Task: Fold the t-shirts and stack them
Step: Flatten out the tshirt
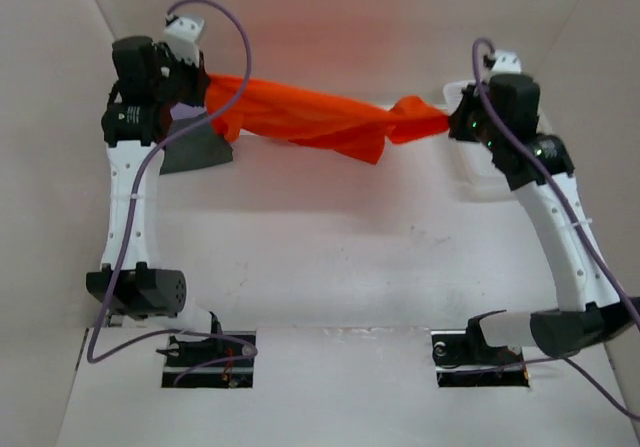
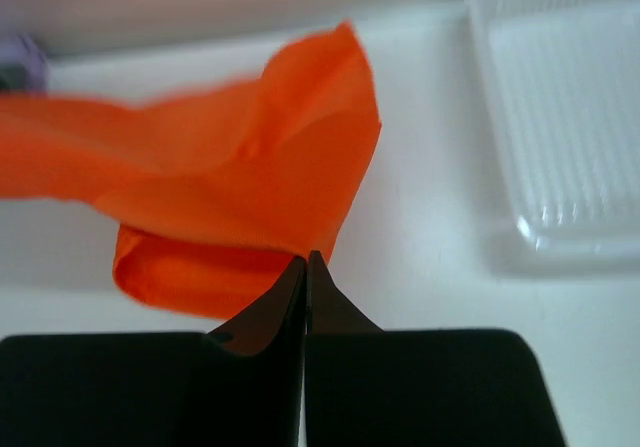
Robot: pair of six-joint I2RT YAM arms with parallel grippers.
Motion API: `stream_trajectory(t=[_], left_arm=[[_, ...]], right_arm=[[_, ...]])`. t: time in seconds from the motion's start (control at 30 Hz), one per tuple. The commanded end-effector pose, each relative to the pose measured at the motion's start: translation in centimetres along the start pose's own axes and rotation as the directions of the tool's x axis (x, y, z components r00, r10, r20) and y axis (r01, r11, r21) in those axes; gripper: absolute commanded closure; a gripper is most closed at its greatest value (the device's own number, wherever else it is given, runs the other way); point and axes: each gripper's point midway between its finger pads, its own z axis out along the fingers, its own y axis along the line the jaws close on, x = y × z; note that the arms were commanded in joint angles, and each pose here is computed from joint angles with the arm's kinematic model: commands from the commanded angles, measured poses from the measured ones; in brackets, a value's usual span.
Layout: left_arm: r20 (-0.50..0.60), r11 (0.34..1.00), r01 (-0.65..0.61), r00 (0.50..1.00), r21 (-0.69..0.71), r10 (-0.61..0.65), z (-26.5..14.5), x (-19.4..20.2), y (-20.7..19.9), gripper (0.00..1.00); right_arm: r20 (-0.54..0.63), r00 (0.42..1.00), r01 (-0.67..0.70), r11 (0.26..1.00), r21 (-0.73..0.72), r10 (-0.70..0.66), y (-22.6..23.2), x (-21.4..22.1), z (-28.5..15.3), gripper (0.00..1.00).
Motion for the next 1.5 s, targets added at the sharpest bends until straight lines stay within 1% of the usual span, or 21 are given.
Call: stream_trajectory(t=[0.0, 0.07, 0.17, 0.23, 0.3, 0.4, 0.47, 0.6, 0.67, 0.73, 0.8, 0.9, 0.97, 1.07, 1.1, 1.2, 1.3, 1.47], left_arm=[[-0.409, 0.993, 0.058, 0.912, 0.099, -0.013, 0.1, 14.9, -2.3, 0.97], [-0.514, 0.989, 0.07, 0.858, 0.127, 0.005, -1.3, 19.4, -3.4, 0.95], [-0.678, 0.982, 0.102, 0.734, 0.16, 0.034, -3.8, 26.7, -5.1, 0.95], [-0.745, 0.977, 0.13, 0.666, 0.168, 0.039, -5.2, 30.2, -6.0, 0.95], [-0.783, 0.972, 0.157, 0.621, 0.173, 0.039, -5.9, 32.7, -6.8, 0.95], [-0.813, 0.965, 0.177, 0.579, 0.193, 0.057, -6.1, 34.6, -7.9, 0.94], [-0.81, 0.961, 0.178, 0.582, 0.211, 0.07, -5.5, 34.6, -8.5, 0.93], [-0.763, 0.959, 0.152, 0.64, 0.24, 0.09, -3.0, 32.2, -9.4, 0.93], [-0.754, 0.955, 0.143, 0.647, 0.262, 0.11, -1.8, 31.5, -9.9, 0.92], [-0.764, 0.953, 0.138, 0.634, 0.27, 0.125, -0.7, 31.7, -10.1, 0.91], [-0.786, 0.953, 0.147, 0.606, 0.263, 0.123, -0.1, 32.6, -10.1, 0.91], [-0.812, 0.952, 0.171, 0.572, 0.255, 0.115, -0.4, 33.7, -10.1, 0.9], [-0.822, 0.948, 0.187, 0.557, 0.258, 0.115, -1.3, 34.3, -10.5, 0.86], [-0.829, 0.945, 0.194, 0.546, 0.263, 0.119, -2.5, 35.3, -11.0, 0.74], [-0.828, 0.945, 0.197, 0.549, 0.261, 0.114, -2.6, 35.5, -11.1, 0.72], [-0.81, 0.946, 0.214, 0.581, 0.243, 0.076, -2.0, 36.2, -11.1, 0.57], [-0.805, 0.951, 0.231, 0.593, 0.207, 0.031, -1.8, 36.2, -10.7, 0.54], [-0.789, 0.95, 0.261, 0.613, 0.17, -0.027, -2.0, 36.6, -9.9, 0.51]], right_arm=[[-0.144, 0.989, -0.011, 0.999, 0.034, 0.016, -1.2, 8.3, 0.6, 1.0], [-0.233, 0.971, -0.036, 0.998, 0.043, 0.045, -1.8, 13.9, 0.2, 1.0], [-0.366, 0.928, -0.055, 0.997, 0.045, 0.068, -1.7, 22.2, -0.7, 1.0], [-0.42, 0.902, -0.081, 0.995, 0.066, 0.101, -2.0, 26.2, -1.4, 1.0], [-0.438, 0.889, -0.109, 0.991, 0.082, 0.134, -2.4, 28.3, -1.8, 1.0], [-0.445, 0.883, -0.122, 0.989, 0.086, 0.148, -2.8, 29.6, -2.4, 1.0], [-0.438, 0.886, -0.122, 0.988, 0.091, 0.15, -3.3, 29.4, -2.5, 1.0], [-0.396, 0.906, -0.117, 0.988, 0.102, 0.148, -4.6, 27.1, -2.1, 1.0], [-0.389, 0.911, -0.106, 0.989, 0.101, 0.138, -4.9, 26.1, -1.7, 1.0], [-0.408, 0.905, -0.092, 0.992, 0.09, 0.121, -4.9, 26.0, -0.9, 1.0], [-0.429, 0.896, -0.083, 0.993, 0.085, 0.112, -4.9, 26.2, -0.2, 1.0], [-0.456, 0.884, -0.076, 0.994, 0.082, 0.105, -4.7, 26.8, 0.4, 1.0], [-0.467, 0.878, -0.079, 0.993, 0.087, 0.111, -4.7, 27.3, 0.4, 1.0], [-0.481, 0.869, -0.081, 0.993, 0.087, 0.113, -4.6, 28.3, 0.1, 1.0], [-0.486, 0.867, -0.08, 0.993, 0.089, 0.113, -4.7, 28.6, 0.0, 1.0], [-0.507, 0.854, -0.084, 0.993, 0.08, 0.113, -4.5, 29.6, 0.0, 1.0], [-0.518, 0.847, -0.091, 0.993, 0.073, 0.116, -4.0, 30.1, 0.0, 1.0], [-0.516, 0.847, -0.104, 0.992, 0.071, 0.126, -3.8, 30.4, -0.1, 1.0]])
